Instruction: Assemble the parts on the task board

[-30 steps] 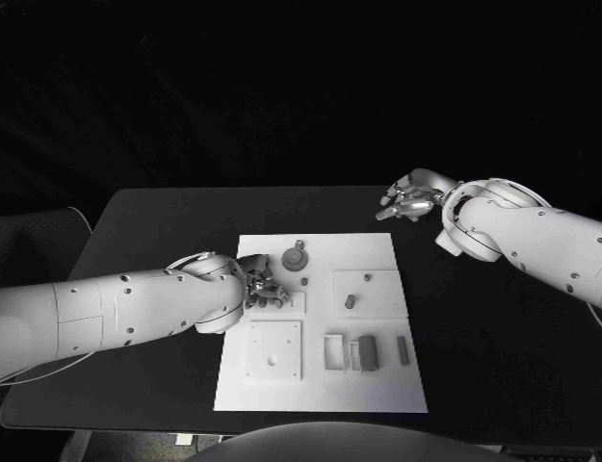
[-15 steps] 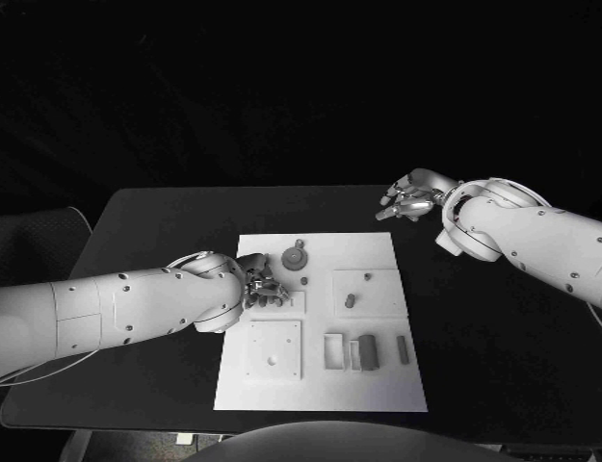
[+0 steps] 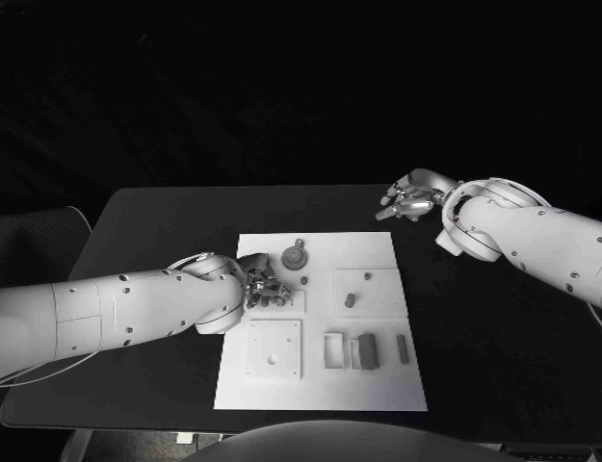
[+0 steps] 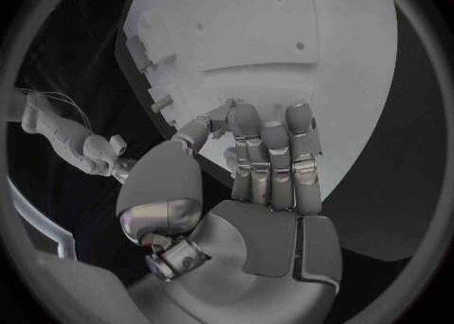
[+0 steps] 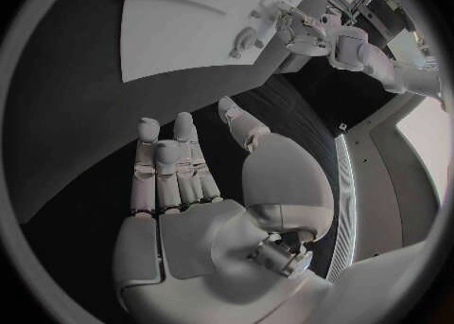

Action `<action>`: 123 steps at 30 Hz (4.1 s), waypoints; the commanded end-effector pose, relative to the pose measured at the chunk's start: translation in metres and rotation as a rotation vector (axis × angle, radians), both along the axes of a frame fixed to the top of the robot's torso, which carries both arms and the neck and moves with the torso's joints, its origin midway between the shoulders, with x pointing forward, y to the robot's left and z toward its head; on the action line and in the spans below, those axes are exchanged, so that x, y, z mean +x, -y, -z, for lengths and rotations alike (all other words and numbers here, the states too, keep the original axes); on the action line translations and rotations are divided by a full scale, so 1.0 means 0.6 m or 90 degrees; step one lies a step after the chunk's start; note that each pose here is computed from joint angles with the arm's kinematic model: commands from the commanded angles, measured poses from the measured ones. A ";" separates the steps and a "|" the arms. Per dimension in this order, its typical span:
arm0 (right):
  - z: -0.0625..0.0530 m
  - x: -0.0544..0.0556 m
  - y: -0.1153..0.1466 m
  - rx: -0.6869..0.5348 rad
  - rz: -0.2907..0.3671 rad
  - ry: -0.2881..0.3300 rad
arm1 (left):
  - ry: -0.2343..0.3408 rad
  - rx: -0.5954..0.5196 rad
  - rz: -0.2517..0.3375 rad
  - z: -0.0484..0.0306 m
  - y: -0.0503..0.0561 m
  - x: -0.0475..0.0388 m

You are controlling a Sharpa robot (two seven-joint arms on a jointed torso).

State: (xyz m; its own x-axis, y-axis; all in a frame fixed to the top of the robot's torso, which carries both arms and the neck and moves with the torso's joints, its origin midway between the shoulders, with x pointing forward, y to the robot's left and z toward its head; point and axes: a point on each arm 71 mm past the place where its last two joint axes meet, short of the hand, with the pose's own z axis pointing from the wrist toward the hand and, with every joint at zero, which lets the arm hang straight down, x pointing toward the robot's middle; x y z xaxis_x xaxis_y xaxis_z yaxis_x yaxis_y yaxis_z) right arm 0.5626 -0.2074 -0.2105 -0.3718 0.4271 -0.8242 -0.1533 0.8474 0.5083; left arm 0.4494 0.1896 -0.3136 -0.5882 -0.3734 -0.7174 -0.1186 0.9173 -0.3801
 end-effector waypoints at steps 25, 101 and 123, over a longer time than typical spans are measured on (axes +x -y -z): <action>0.003 -0.001 0.002 -0.005 -0.006 -0.008 | 0.122 0.014 0.008 -0.001 0.000 -0.016; 0.009 -0.002 0.002 -0.007 -0.007 -0.016 | 0.111 0.027 0.010 0.021 0.002 -0.028; 0.009 -0.002 0.002 -0.008 -0.006 -0.018 | 0.102 0.027 0.017 0.025 0.002 -0.027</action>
State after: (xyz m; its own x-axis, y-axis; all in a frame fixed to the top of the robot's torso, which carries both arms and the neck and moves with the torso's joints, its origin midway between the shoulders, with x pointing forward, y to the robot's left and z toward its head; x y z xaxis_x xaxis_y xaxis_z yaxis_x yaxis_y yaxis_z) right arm 0.5620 -0.2095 -0.2151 -0.3873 0.4214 -0.8200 -0.1419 0.8516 0.5046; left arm 0.4363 0.1917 -0.3236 -0.4426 -0.3390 -0.8302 -0.0490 0.9336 -0.3551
